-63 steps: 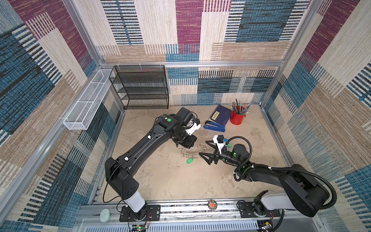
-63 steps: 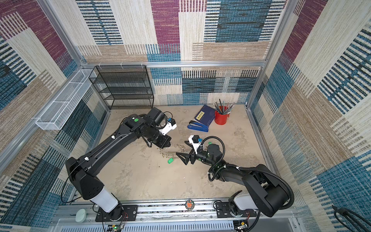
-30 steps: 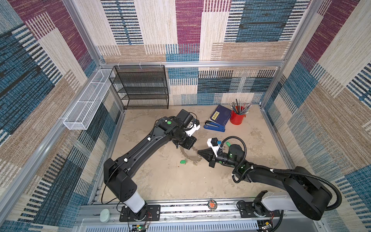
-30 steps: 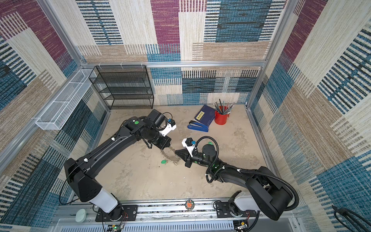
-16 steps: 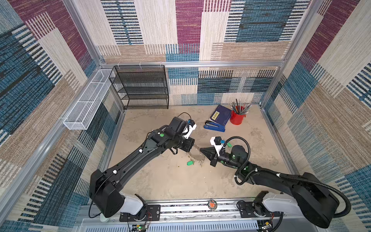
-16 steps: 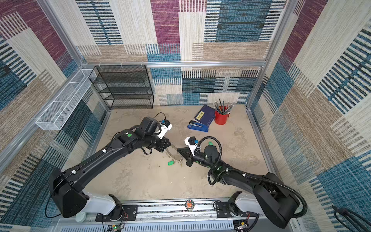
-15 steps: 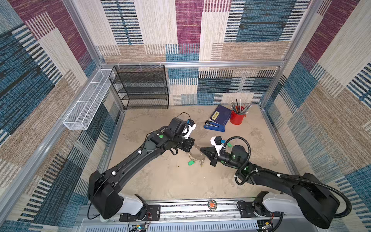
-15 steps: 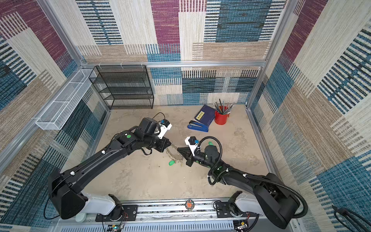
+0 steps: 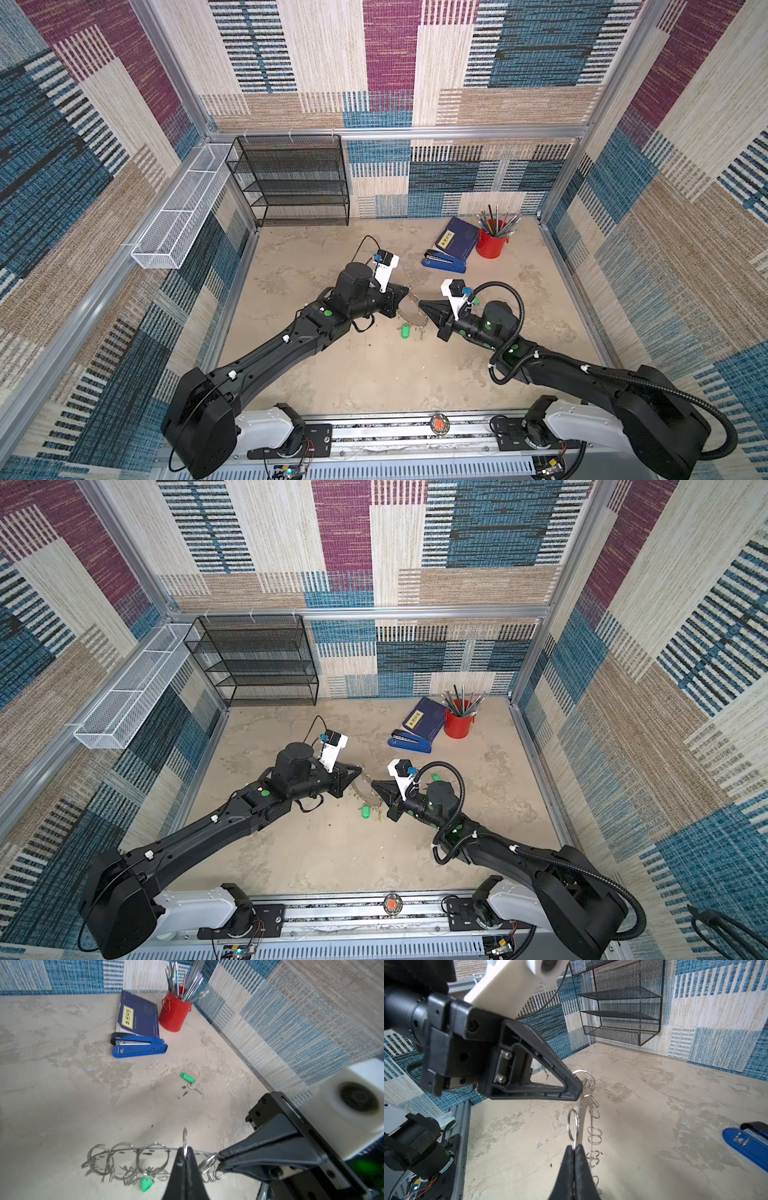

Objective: Put the keys on the keyring
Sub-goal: 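Grasp the plate's opposite edge with the right gripper, holding it between both grippers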

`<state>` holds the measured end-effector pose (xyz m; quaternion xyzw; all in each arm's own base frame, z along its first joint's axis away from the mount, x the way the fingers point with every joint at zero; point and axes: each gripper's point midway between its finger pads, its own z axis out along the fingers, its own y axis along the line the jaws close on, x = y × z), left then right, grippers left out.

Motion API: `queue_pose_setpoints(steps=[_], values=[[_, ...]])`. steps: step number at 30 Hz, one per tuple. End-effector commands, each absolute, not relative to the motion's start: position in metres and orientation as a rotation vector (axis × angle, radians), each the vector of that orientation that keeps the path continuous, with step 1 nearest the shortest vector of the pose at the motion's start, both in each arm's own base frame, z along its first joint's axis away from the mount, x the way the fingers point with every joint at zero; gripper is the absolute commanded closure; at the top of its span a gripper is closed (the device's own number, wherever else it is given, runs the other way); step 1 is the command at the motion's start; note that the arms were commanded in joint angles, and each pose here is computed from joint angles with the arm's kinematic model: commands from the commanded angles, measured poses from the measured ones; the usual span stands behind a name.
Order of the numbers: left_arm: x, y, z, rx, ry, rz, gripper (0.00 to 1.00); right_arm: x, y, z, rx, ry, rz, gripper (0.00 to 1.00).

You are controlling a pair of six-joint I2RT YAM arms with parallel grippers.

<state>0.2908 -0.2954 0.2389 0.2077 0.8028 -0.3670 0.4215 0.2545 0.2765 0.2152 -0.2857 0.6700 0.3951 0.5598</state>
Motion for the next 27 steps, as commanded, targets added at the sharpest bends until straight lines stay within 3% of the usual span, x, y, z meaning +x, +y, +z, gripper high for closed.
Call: queue_pose_setpoints(steps=[1,7,12,19,23,27], values=[[0.3,-0.302,0.285,0.497,1.787,-0.975,1.0,0.254,0.278,0.225,-0.679,1.553,0.937,1.0],[0.294,-0.308,0.289,0.527,1.675,-1.038,1.0,0.251,0.279,0.23,-0.676,1.57,0.964,1.0],[0.286,-0.308,0.3,0.554,1.529,-1.063,1.0,0.251,0.277,0.234,-0.666,1.596,0.963,0.94],[0.28,-0.311,0.3,0.59,1.47,-1.088,1.0,0.242,0.271,0.253,-0.631,1.585,1.008,0.6],[0.275,-0.312,0.298,0.609,1.45,-1.099,1.0,0.237,0.258,0.288,-0.593,1.503,1.008,0.51],[0.268,-0.316,0.298,0.644,1.425,-1.141,1.0,0.236,0.249,0.315,-0.59,1.448,1.018,0.51]])
